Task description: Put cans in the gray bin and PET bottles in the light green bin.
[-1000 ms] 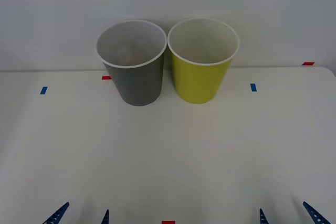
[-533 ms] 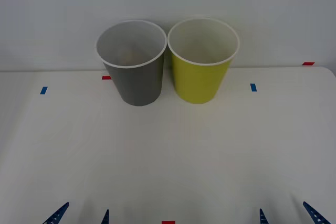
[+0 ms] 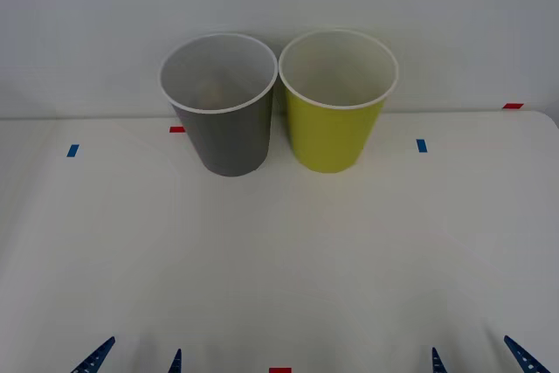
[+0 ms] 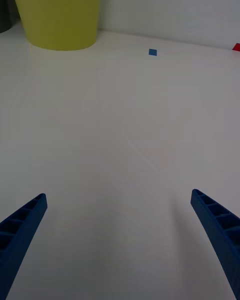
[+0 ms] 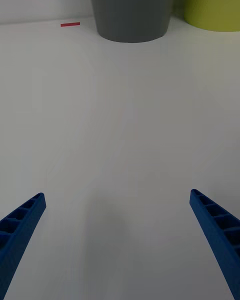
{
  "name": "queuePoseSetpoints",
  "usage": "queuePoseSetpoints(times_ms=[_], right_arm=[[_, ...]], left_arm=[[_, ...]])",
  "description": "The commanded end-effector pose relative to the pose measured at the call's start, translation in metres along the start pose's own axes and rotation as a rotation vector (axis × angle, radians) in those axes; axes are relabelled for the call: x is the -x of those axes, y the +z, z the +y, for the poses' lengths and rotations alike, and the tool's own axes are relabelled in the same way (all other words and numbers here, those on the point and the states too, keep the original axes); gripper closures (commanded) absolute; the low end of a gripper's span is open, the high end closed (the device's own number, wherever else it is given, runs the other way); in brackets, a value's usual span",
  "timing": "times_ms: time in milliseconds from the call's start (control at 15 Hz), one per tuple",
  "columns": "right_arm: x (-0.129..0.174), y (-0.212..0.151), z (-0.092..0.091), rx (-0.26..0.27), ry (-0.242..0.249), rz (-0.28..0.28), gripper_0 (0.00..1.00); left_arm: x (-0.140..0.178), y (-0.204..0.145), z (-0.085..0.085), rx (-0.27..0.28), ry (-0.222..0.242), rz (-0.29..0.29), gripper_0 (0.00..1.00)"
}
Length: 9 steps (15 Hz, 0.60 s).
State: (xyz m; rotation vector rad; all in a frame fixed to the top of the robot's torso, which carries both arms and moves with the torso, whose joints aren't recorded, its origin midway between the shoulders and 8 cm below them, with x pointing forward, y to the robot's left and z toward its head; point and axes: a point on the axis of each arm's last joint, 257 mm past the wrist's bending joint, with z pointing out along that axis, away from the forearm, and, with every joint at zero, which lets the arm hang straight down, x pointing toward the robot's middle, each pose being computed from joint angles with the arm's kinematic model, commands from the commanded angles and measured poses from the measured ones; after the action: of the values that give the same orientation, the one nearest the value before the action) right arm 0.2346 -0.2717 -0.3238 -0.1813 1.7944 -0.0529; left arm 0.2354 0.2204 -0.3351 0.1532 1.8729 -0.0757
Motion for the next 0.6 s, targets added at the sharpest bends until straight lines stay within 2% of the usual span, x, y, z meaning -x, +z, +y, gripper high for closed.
queuePoseSetpoints(times_ms=[67,600], right_arm=[[0.0000,0.0000,0.0000,0.000,0.000,0.000,0.00],[0.0000,0.0000,0.0000,0.000,0.000,0.000,0.00]], left_arm=[[0.0000,0.0000,0.0000,0.000,0.000,0.000,0.00],[0.0000,0.0000,0.0000,0.000,0.000,0.000,0.00]])
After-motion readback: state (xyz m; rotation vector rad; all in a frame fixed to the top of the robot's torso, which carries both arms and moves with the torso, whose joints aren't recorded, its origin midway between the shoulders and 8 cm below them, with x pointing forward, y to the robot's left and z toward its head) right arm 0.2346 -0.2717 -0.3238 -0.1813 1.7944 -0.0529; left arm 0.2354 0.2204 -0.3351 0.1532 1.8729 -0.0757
